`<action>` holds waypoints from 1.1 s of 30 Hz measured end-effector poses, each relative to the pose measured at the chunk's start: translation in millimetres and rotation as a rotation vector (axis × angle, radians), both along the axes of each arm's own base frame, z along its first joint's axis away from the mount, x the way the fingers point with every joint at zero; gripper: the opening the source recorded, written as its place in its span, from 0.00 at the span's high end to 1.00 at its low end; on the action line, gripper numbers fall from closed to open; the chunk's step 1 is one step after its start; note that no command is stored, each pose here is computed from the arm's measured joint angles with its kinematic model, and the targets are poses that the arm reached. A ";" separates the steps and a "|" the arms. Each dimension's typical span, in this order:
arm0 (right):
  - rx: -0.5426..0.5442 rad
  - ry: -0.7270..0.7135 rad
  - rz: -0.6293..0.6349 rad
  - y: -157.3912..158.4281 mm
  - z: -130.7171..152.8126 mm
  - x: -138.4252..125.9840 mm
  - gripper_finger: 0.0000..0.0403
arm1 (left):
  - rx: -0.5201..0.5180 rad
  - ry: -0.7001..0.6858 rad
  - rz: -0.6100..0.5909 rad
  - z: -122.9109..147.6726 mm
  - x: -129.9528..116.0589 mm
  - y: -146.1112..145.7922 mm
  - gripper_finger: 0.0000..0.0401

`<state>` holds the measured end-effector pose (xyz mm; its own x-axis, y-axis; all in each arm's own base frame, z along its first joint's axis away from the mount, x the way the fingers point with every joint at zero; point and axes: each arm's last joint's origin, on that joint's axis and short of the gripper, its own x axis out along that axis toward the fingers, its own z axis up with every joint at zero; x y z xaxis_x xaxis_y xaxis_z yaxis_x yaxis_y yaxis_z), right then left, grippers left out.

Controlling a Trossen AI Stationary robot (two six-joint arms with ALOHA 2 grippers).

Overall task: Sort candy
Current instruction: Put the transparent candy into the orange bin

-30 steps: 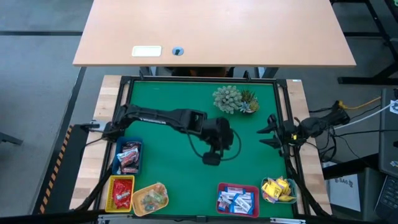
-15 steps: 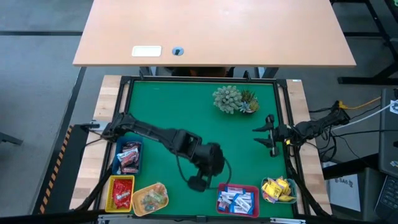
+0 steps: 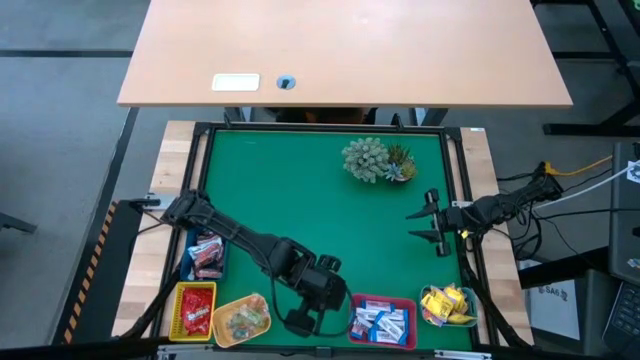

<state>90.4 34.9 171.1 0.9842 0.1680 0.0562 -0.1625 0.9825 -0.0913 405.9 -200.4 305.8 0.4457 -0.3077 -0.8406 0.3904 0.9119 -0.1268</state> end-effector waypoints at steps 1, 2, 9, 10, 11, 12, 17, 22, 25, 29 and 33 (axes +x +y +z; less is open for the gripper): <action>-0.010 -0.002 -0.005 -0.1 0.0 0.0 0.55 | -0.005 0.004 0.010 -0.2 0.0 0.0 1.00; -0.023 -0.004 -0.006 -0.2 0.0 0.1 0.55 | -0.008 0.007 0.016 -0.2 0.0 0.0 1.00; -0.027 -0.009 -0.151 -14.1 0.7 4.2 0.55 | -0.015 -0.005 0.020 0.5 1.7 0.9 1.00; -0.017 -0.005 -0.166 -16.9 0.3 4.9 0.55 | -0.017 -0.009 0.023 0.7 2.5 1.8 1.00; 0.000 0.004 -0.175 -19.5 -0.4 5.5 0.55 | -0.018 -0.010 0.026 0.9 3.1 3.0 1.00; 0.018 0.012 -0.180 -21.8 -1.1 6.1 0.55 | -0.017 -0.010 0.029 0.8 3.7 4.2 1.00; 0.054 0.066 -0.136 -29.8 -5.4 8.6 0.55 | -0.021 -0.002 0.036 0.6 5.4 9.2 1.00; 0.055 0.092 -0.184 -36.2 -7.6 10.1 0.55 | -0.021 0.032 0.024 -1.0 2.3 8.3 1.00; 0.055 0.101 -0.201 -37.9 -8.4 10.6 0.55 | -0.052 0.118 0.002 -3.7 -5.8 3.0 1.00; 0.054 0.102 -0.200 -37.7 -8.5 10.6 0.55 | -0.109 0.246 0.039 -6.3 -19.8 -10.9 1.00; 0.054 0.102 -0.200 -37.7 -8.5 10.6 0.55 | -0.125 0.334 0.105 -7.9 -35.9 -30.9 1.00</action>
